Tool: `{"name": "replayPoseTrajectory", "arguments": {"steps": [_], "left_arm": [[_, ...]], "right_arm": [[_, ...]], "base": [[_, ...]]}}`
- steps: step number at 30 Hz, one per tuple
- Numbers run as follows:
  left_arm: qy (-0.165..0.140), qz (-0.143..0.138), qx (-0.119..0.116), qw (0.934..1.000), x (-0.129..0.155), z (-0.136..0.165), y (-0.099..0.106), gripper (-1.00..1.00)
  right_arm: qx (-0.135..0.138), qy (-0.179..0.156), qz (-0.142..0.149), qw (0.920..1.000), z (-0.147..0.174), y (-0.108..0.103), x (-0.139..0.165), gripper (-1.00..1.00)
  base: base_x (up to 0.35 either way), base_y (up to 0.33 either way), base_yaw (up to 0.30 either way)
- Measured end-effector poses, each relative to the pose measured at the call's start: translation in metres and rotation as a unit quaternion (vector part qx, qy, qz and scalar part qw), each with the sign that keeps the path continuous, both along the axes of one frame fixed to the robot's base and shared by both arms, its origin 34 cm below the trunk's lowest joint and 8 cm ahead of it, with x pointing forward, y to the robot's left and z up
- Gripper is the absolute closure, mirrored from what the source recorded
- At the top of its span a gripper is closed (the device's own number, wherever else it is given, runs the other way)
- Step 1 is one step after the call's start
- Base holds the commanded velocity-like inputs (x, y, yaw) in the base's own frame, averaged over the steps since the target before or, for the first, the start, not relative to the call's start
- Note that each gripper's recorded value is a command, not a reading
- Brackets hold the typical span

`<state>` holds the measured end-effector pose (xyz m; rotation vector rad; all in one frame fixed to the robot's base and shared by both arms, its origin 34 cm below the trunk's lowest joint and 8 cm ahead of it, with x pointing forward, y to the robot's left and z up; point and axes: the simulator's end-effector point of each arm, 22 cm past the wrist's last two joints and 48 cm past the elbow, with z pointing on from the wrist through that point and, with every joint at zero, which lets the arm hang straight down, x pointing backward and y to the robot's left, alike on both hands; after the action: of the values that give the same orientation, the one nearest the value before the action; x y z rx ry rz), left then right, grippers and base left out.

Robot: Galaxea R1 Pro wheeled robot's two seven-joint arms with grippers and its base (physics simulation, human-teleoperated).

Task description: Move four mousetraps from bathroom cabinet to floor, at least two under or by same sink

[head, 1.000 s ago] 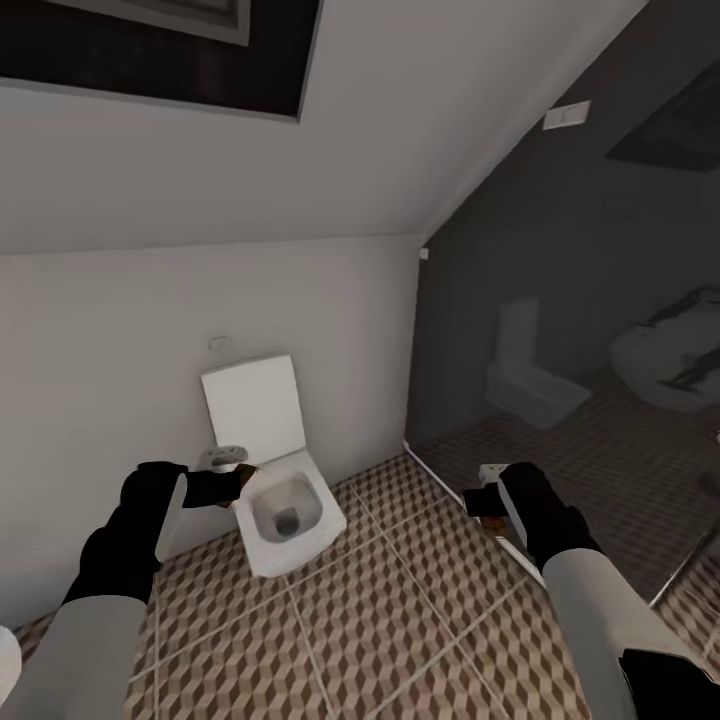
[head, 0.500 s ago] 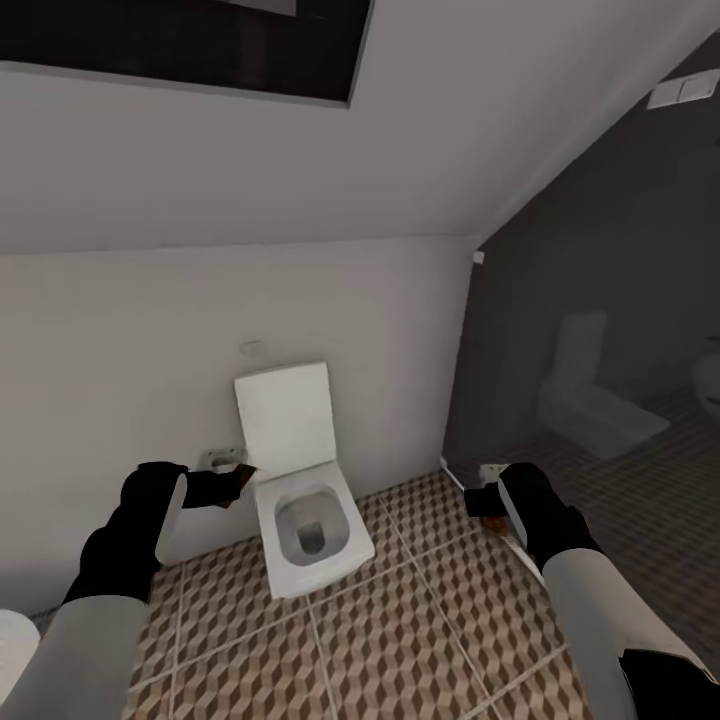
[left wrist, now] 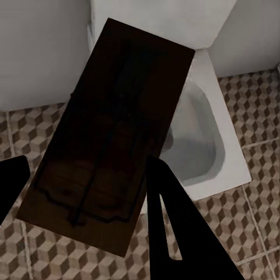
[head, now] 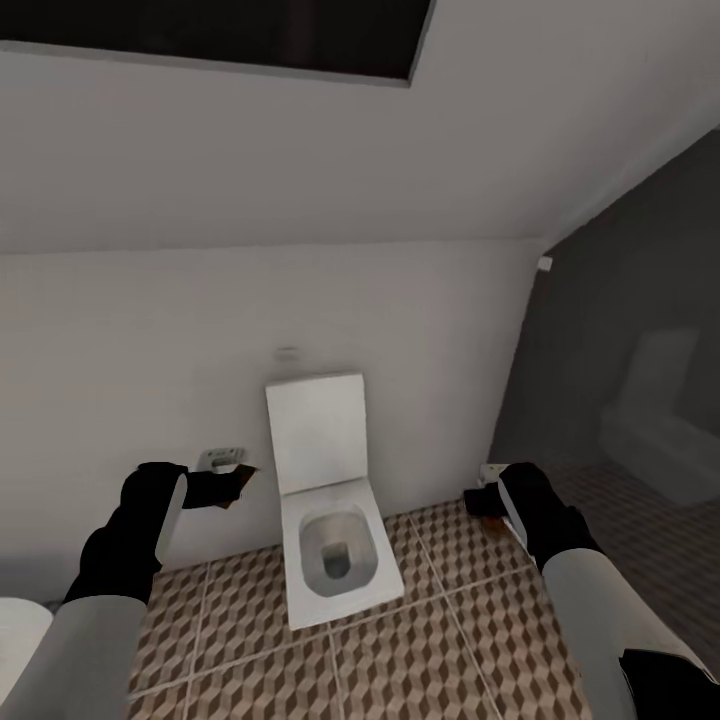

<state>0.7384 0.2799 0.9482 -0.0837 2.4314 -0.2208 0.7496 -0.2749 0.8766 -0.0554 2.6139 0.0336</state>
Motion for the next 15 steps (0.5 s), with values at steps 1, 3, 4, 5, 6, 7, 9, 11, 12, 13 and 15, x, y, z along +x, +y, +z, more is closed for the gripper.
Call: {"name": "replayPoseTrajectory", "arguments": {"steps": [1, 3, 4, 5, 6, 7, 9, 11, 12, 13, 15], "left_arm": [[0.000, 0.000, 0.000, 1.0000, 0.0000, -0.0003, 0.0000, 1.00], [0.001, 0.000, 0.000, 1.0000, -0.0001, -0.0010, 0.0002, 1.00], [0.001, 0.000, 0.000, 1.0000, -0.0001, -0.0012, 0.0002, 1.00], [0.001, 0.000, 0.000, 1.0000, -0.0001, -0.0016, 0.0000, 1.00], [0.002, 0.000, 0.000, 1.0000, -0.0002, -0.0019, -0.0001, 1.00], [0.002, 0.000, 0.000, 1.0000, -0.0002, -0.0022, 0.0000, 1.00], [0.003, 0.000, 0.000, 1.0000, -0.0002, -0.0028, 0.0002, 1.00], [0.003, 0.000, 0.000, 1.0000, -0.0001, -0.0032, 0.0002, 1.00], [0.003, 0.000, 0.001, 1.0000, -0.0002, -0.0036, 0.0001, 1.00], [0.003, 0.000, 0.001, 1.0000, -0.0002, -0.0040, 0.0000, 1.00], [0.004, 0.000, 0.001, 1.0000, -0.0002, -0.0046, 0.0000, 1.00]], "right_arm": [[0.000, 0.000, 0.000, 1.0000, -0.0003, 0.0000, -0.0001, 1.00], [0.000, 0.001, 0.000, 1.0000, -0.0007, 0.0000, -0.0001, 1.00], [0.000, 0.001, 0.000, 1.0000, -0.0008, 0.0000, 0.0000, 1.00], [0.000, 0.001, 0.000, 1.0000, -0.0010, -0.0004, -0.0001, 1.00], [-0.001, 0.001, 0.000, 1.0000, -0.0012, -0.0011, -0.0001, 1.00], [-0.001, 0.001, -0.001, 1.0000, -0.0015, -0.0013, -0.0002, 1.00], [-0.001, 0.002, -0.001, 1.0000, -0.0019, -0.0017, -0.0003, 1.00], [-0.001, 0.002, -0.001, 1.0000, -0.0025, -0.0020, -0.0004, 1.00], [-0.002, 0.003, -0.001, 1.0000, -0.0029, -0.0022, -0.0005, 1.00], [-0.002, 0.003, -0.001, 1.0000, -0.0032, -0.0024, -0.0006, 1.00], [-0.003, 0.003, -0.001, 1.0000, -0.0036, -0.0031, -0.0008, 1.00]], "base": [[0.305, -0.074, 0.270], [0.305, -0.074, 0.270], [0.305, -0.074, 0.270], [0.305, -0.074, 0.270], [0.305, -0.074, 0.270], [0.305, -0.074, 0.270], [0.305, -0.074, 0.270], [0.305, -0.074, 0.269], [0.296, -0.060, 0.213], [0.288, -0.048, 0.170], [0.235, -0.028, 0.098]]}}
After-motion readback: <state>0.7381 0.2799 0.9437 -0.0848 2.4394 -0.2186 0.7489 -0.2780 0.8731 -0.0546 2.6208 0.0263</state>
